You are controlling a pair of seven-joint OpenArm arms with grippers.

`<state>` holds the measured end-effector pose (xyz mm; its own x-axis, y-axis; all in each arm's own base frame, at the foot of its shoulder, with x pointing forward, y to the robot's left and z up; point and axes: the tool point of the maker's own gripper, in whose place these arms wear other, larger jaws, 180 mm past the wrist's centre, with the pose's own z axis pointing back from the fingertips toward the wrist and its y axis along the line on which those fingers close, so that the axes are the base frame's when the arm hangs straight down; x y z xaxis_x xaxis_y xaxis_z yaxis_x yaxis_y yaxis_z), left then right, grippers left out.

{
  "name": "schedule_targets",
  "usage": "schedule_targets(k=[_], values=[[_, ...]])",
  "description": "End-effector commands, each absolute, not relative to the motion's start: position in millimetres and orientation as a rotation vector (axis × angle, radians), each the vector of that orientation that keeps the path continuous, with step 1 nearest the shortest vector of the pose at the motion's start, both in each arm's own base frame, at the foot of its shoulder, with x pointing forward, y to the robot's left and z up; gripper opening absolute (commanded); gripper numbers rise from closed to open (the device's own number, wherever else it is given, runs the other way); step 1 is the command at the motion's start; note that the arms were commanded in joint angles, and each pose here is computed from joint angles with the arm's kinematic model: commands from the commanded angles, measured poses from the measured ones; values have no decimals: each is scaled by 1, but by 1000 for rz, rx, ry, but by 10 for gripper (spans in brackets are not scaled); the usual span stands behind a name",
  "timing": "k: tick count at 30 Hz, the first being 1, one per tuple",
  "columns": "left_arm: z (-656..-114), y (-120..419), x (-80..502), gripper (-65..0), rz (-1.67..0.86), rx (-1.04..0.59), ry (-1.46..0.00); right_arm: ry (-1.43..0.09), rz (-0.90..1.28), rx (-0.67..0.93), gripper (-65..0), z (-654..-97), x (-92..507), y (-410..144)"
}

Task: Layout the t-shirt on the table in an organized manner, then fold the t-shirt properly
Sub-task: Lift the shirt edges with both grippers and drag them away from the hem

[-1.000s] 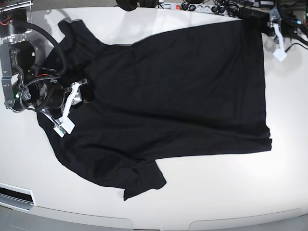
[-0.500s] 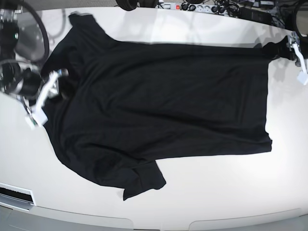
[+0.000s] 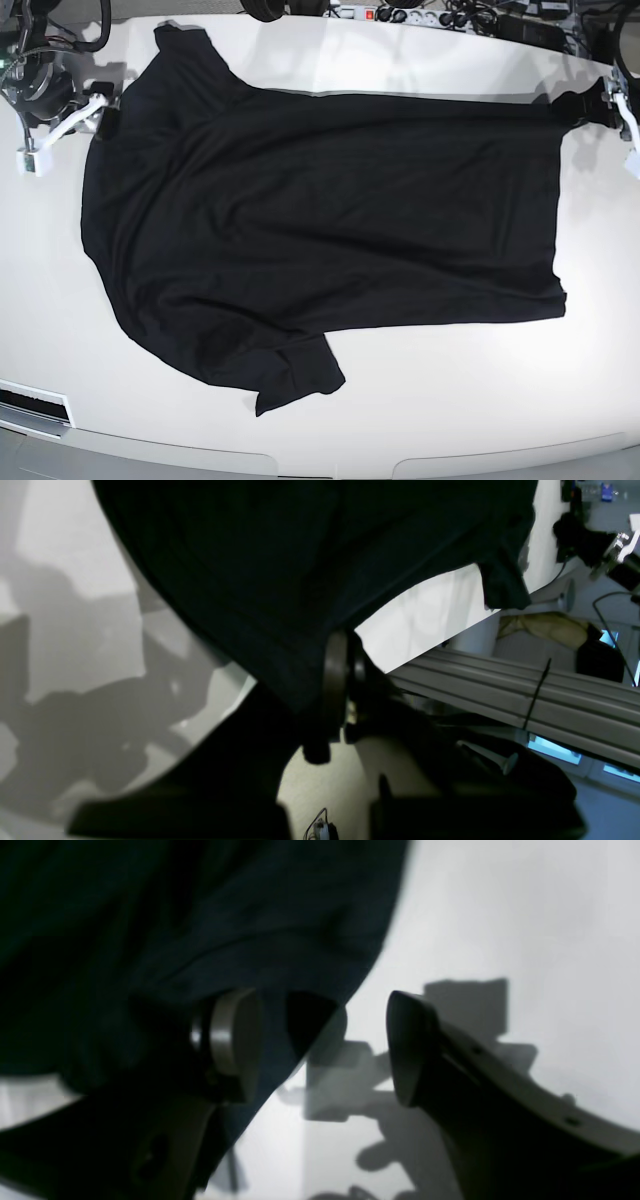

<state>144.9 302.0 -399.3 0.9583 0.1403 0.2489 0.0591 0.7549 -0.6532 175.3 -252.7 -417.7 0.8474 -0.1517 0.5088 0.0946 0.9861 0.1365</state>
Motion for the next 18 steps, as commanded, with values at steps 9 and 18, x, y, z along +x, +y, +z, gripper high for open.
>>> schedule_targets(k=[9, 18], values=[[-385, 316, 154, -650, 15, -685, -317, -501, -316, 161, -240, -460, 196, -276], [-380, 325, 156, -650, 2, -660, -313, -556, -362, 300, -241, -449, 205, -280]])
